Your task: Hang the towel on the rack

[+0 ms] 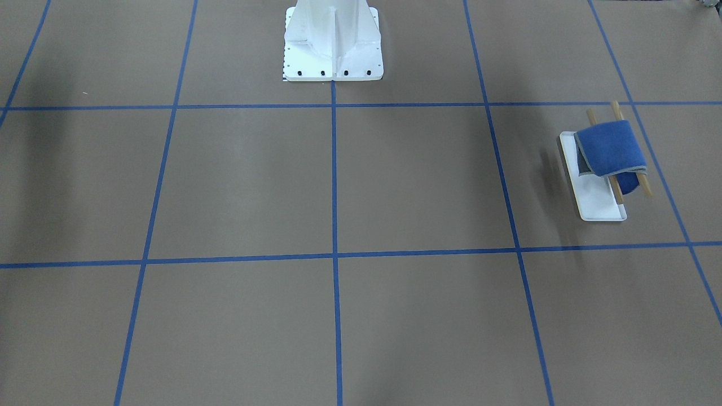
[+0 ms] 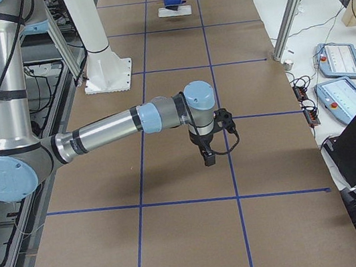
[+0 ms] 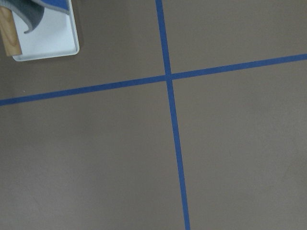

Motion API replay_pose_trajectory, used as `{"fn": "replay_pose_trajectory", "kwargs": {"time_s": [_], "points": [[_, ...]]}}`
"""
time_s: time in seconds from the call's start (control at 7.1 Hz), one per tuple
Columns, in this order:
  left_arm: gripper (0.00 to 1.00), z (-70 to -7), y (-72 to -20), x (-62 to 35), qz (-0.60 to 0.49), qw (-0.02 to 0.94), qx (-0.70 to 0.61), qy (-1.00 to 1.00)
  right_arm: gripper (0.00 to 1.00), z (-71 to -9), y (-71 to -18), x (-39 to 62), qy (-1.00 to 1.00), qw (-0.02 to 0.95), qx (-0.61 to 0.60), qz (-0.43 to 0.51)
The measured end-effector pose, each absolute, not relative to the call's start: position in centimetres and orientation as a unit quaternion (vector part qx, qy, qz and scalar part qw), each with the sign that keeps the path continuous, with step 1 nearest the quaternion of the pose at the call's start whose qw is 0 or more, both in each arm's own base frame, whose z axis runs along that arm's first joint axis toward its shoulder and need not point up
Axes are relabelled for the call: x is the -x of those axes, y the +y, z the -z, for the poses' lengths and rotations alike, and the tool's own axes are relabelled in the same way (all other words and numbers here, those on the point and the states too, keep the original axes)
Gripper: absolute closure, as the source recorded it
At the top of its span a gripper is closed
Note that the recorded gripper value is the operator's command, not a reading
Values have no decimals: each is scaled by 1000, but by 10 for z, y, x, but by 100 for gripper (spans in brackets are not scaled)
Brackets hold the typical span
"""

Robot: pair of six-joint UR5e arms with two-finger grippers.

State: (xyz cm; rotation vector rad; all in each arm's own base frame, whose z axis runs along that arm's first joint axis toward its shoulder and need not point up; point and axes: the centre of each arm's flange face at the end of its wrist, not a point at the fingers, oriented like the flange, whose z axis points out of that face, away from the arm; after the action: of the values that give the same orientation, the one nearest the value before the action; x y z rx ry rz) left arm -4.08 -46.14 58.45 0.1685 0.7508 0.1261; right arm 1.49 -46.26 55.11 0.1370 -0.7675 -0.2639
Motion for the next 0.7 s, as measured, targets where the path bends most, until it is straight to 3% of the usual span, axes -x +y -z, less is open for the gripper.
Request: {"fn": "replay_pose_trajectory", "kwargs": {"time_s": [0.7], "points": [[2,-605,-439,45,-53,929,-56,362,0,-559,-459,-12,-396,908,-56,126]]}}
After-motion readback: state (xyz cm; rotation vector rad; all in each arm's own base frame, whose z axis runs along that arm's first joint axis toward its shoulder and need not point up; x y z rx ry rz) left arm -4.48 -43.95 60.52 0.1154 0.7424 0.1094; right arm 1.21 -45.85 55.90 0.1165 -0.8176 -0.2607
